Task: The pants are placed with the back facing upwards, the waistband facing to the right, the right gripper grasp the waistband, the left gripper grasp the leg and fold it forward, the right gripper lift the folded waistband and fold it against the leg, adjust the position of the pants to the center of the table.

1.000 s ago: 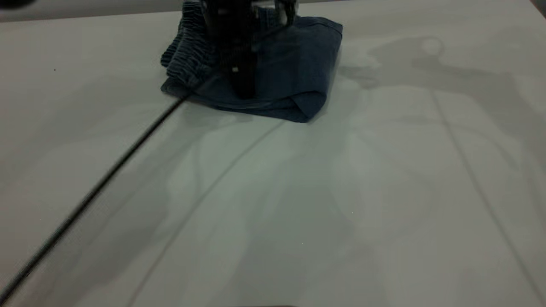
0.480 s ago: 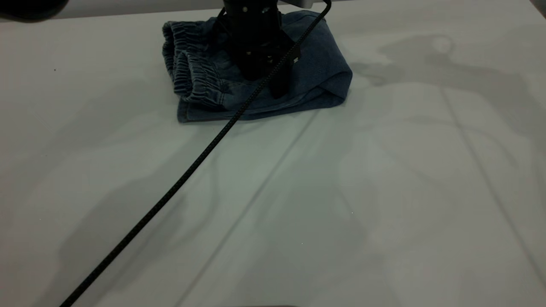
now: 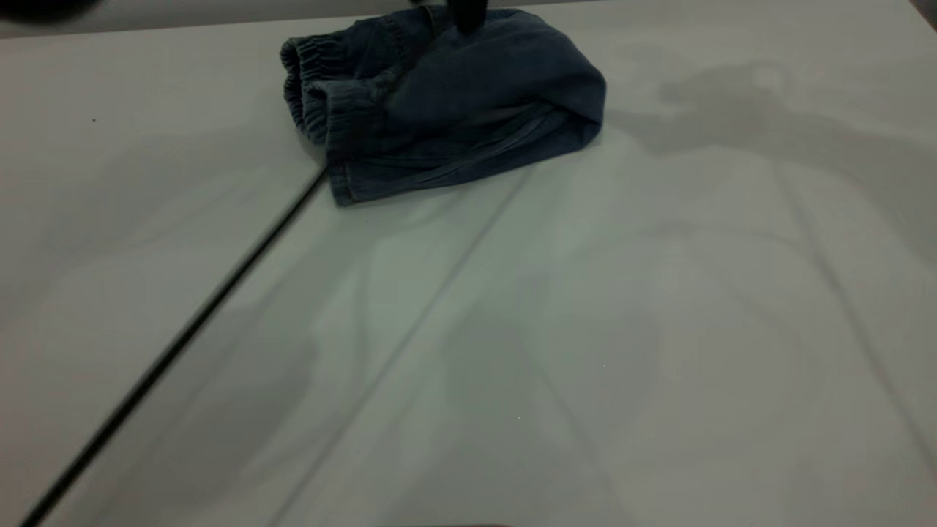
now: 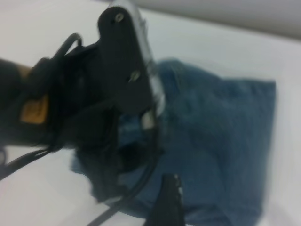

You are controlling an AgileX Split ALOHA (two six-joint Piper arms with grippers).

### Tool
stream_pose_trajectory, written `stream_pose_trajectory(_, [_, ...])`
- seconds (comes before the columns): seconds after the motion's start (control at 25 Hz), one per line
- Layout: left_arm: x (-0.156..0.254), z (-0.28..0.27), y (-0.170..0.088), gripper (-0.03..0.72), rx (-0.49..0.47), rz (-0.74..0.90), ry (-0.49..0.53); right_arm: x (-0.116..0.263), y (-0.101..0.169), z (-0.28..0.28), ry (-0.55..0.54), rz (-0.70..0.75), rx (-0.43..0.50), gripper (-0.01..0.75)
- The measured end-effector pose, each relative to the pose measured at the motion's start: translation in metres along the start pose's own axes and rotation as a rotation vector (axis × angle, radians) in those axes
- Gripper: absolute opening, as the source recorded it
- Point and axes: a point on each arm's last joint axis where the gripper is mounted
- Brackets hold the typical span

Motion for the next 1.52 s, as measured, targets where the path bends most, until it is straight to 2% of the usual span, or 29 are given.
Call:
stream_pose_trajectory(0.2, [-0.023,-0.081,0.019,0.514,-0.117,-0.132,-0.142,-0.026,0.051,-0.069,-0.045,-0.049,-0.060,0.586])
stream_pose_trajectory(0.32, [-0.032,-0.137,0.028,0.514,-0.156,-0.190,-0.243,-0.032,0.089,-0.122,-0.047,-0.105,-0.075,0.586])
stream_pose_trajectory(0.48, [-0.033,-0.205,0.029,0.514,-0.112,-0.233,-0.344,-0.025,0.132,-0.183,-0.020,-0.148,-0.055,0.586])
stream_pose_trajectory(0.64, [-0.017,-0.250,0.023,0.514,-0.032,-0.256,-0.343,-0.011,0.170,-0.240,-0.046,-0.155,0.035,0.586])
stream_pose_trajectory(0.8, [0.018,-0.274,0.018,0.514,-0.023,-0.231,-0.258,0.015,0.203,-0.292,-0.129,-0.129,0.146,0.586])
stream_pose_trajectory(1.04, [0.095,-0.328,0.008,0.514,-0.023,-0.219,-0.198,0.093,0.240,-0.338,-0.197,-0.136,0.219,0.586])
stream_pose_trajectory(1.28, [0.175,-0.373,-0.006,0.514,-0.002,-0.228,-0.224,0.170,0.249,-0.349,-0.211,-0.152,0.310,0.586])
stream_pose_trajectory(1.52, [0.252,-0.403,-0.018,0.514,-0.005,-0.232,-0.294,0.228,0.246,-0.346,-0.239,-0.110,0.379,0.586])
Point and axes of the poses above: a point on each arm's last joint axis where the gripper is mounted, z pointing out along that axis toward the gripper, y along the wrist's bending axis when the last joint is at zero, x = y × z, and after that the axes turned 7 degrees about -z, right-handed
